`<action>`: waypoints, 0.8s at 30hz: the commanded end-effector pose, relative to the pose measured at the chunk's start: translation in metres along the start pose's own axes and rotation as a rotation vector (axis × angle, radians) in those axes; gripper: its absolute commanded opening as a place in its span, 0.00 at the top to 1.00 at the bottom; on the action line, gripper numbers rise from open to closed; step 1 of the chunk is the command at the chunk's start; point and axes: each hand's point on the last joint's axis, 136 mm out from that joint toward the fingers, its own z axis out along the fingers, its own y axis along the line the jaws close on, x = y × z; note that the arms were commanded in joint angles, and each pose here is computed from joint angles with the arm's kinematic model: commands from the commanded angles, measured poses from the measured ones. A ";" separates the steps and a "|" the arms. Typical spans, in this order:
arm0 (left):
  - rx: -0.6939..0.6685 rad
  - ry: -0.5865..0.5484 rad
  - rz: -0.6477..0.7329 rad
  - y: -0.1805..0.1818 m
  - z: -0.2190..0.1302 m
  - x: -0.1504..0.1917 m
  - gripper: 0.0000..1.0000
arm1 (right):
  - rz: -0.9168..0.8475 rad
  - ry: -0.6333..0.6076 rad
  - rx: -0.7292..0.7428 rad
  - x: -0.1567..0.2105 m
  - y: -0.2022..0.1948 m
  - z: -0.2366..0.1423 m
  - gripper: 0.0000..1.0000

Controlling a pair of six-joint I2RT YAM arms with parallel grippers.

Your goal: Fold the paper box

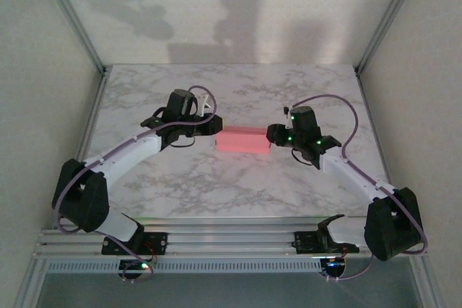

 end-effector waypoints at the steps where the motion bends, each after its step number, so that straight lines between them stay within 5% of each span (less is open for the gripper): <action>1: 0.042 -0.010 0.028 -0.009 0.003 -0.010 0.78 | 0.012 0.098 0.053 0.032 -0.015 0.002 0.62; 24: -0.070 0.066 0.000 0.032 0.017 0.028 0.80 | -0.006 0.110 0.013 0.026 -0.004 -0.002 0.61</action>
